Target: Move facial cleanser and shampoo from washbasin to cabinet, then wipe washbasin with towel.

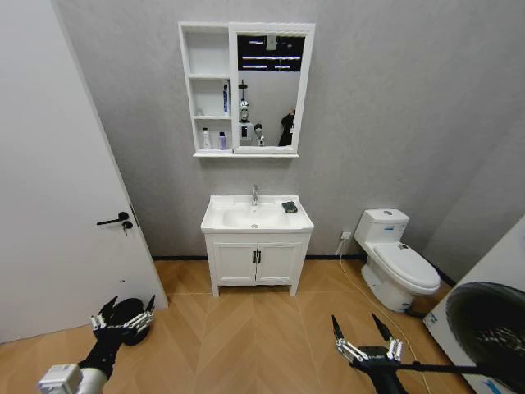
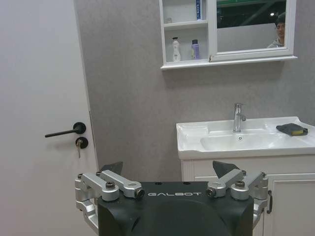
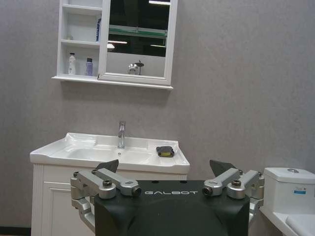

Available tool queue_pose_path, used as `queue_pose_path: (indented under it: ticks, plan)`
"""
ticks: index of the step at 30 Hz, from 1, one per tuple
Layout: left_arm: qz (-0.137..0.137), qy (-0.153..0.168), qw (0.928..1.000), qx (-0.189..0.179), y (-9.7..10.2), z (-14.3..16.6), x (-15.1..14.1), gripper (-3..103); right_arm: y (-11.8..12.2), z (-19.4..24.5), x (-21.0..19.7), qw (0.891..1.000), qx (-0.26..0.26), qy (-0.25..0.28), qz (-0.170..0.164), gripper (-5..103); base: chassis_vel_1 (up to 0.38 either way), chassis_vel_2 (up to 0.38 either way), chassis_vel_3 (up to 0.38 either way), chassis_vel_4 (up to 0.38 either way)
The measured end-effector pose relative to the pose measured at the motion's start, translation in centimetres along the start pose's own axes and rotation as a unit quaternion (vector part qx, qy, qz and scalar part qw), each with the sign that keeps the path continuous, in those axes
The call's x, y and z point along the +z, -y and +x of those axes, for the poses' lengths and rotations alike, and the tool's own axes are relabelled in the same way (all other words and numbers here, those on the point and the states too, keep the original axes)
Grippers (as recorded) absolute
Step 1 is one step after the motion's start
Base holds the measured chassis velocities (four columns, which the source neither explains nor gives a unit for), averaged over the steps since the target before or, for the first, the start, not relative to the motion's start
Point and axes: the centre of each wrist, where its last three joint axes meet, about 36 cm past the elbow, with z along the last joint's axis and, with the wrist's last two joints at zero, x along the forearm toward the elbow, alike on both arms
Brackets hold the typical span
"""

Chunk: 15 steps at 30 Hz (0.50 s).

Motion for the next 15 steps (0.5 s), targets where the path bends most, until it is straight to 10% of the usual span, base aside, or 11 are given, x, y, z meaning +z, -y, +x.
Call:
queue_pose_path:
  ticks: [15]
  plan:
    - [0.0, 0.0, 1.0, 0.0, 0.0, 0.0, 0.0, 100, 0.0, 0.0, 0.0, 1.0, 0.0, 0.0, 0.0, 100, 0.0, 0.0, 0.0, 0.0]
